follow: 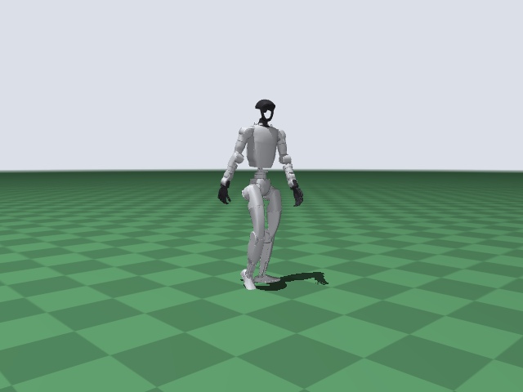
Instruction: In place motions
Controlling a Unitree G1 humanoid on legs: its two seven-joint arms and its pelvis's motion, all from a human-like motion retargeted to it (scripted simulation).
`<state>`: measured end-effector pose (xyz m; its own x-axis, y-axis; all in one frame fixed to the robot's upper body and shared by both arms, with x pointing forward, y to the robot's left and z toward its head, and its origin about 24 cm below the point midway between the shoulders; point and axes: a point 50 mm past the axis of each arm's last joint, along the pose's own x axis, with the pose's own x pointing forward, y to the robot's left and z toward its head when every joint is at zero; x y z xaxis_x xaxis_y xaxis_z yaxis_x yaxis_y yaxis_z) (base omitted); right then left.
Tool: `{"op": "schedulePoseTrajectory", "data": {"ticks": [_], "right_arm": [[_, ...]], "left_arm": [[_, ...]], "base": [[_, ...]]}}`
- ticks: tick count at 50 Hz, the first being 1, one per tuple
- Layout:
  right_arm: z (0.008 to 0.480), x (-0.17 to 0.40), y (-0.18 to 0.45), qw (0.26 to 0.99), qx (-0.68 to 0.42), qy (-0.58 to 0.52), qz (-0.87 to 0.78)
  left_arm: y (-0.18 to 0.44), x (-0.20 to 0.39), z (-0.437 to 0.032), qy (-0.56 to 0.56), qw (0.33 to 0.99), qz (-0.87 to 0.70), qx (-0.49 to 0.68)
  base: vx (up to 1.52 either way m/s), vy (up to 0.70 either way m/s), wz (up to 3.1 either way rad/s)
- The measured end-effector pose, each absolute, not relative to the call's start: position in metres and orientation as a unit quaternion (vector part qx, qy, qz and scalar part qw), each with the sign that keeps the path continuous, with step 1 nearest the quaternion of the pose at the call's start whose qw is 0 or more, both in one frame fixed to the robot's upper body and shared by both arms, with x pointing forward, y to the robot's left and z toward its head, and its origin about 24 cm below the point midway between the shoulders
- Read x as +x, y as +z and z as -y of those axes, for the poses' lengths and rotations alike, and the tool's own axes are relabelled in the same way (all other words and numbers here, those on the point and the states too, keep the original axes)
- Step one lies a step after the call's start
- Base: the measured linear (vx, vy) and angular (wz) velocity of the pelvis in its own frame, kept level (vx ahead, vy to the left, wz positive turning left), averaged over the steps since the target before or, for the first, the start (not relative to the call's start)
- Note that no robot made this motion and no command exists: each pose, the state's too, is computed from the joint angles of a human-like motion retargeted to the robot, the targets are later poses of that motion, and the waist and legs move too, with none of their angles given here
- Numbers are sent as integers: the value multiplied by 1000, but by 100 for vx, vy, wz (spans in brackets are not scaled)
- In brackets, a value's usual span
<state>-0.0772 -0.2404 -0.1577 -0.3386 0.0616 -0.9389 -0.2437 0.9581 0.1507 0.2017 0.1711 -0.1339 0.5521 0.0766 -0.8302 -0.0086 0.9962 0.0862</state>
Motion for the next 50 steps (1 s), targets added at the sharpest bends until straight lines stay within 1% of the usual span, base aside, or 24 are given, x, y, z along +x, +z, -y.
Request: {"op": "schedulePoseTrajectory", "data": {"ticks": [7,13,18,22,25,28,30,32,36,39,42,45,47,50], "right_arm": [[219,-13,-172,629,-105,233,-735],[205,35,-174,656,-159,286,-680],[205,25,-174,645,-151,271,-698],[205,1,-173,621,-79,231,-745],[202,-6,-172,617,-37,198,-761],[195,7,-173,628,-30,191,-754],[186,28,-173,642,-30,205,-738],[173,61,-171,670,-25,231,-705],[145,138,-155,732,-10,278,-622],[122,198,-130,786,-13,306,-537],[101,249,-97,826,-13,339,-450],[86,288,-61,854,-2,368,-368],[83,307,-40,868,-19,376,-324],[90,327,-21,885,-63,358,-291]], "left_arm": [[-166,120,-171,-19,801,-597,42],[-170,93,-195,6,768,-639,45],[-171,74,-210,67,755,-653,11],[-175,46,-212,128,735,-663,-53],[-177,12,-212,152,710,-684,-74],[-175,-39,-205,159,658,-732,-78],[-170,-71,-200,145,617,-770,-78],[-163,-99,-199,122,578,-804,-73],[-147,-147,-194,70,502,-858,-76],[-136,-172,-184,42,463,-881,-89],[-127,-191,-178,13,440,-892,-106],[-122,-201,-174,11,425,-898,-114],[-124,-198,-173,25,430,-895,-120],[-130,-186,-173,41,449,-884,-128]], "base": [[6,-8,-40],[-7,-18,-32],[-1,-20,36],[3,-13,15],[3,-18,-10],[1,-14,-10],[-10,-20,4],[-12,-23,-2],[-7,-16,-44],[-13,-4,-127],[-4,0,-132],[1,1,-69],[-3,-5,-28],[-6,-6,-3]]}}
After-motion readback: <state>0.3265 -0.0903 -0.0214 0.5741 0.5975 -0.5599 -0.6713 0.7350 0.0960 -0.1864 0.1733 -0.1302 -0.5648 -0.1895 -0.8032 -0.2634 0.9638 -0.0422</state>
